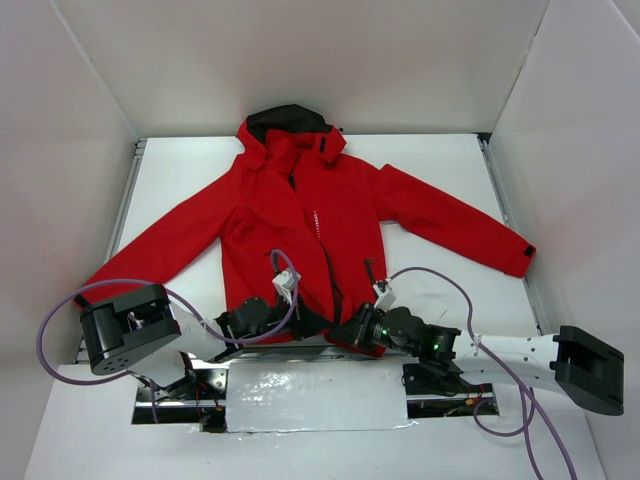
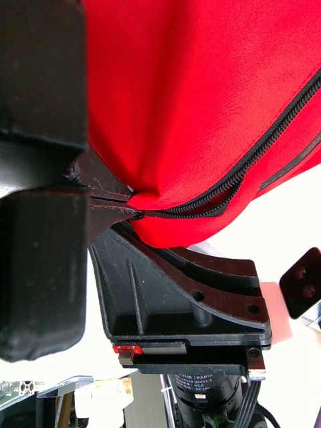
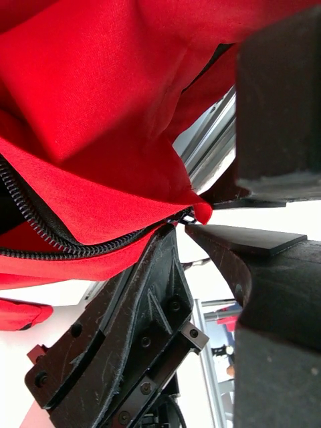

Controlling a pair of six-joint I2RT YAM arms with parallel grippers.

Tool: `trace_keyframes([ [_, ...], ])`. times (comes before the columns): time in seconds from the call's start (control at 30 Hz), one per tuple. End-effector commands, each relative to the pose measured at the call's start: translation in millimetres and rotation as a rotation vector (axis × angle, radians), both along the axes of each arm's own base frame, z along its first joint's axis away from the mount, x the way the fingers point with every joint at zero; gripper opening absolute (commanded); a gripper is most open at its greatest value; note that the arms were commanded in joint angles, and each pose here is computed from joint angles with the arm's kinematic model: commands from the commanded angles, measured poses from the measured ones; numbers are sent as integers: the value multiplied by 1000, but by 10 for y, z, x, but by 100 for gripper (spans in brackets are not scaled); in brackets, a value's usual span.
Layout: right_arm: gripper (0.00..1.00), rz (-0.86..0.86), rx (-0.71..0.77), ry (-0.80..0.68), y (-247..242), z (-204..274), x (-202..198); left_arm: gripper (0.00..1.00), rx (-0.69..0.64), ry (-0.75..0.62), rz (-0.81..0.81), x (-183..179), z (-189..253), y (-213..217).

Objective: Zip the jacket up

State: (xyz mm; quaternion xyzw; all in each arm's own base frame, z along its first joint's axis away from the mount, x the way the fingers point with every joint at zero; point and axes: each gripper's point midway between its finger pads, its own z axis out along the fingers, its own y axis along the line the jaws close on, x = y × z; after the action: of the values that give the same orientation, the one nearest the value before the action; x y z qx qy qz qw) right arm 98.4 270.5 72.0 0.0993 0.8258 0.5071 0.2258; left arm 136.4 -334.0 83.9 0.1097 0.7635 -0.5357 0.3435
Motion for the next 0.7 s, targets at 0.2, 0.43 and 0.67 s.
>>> trace_keyframes([
  [0.2,27,-57,-28,19,-166,-289,-1,0,-99,-60,-38,-2,303,-123],
  [0.43,26,-69,-7,20,-139,-274,5,0,-101,-59,-39,-3,306,-129],
  [0.67,17,-92,-15,34,-172,-312,8,0,-95,-55,-36,-4,282,-116],
])
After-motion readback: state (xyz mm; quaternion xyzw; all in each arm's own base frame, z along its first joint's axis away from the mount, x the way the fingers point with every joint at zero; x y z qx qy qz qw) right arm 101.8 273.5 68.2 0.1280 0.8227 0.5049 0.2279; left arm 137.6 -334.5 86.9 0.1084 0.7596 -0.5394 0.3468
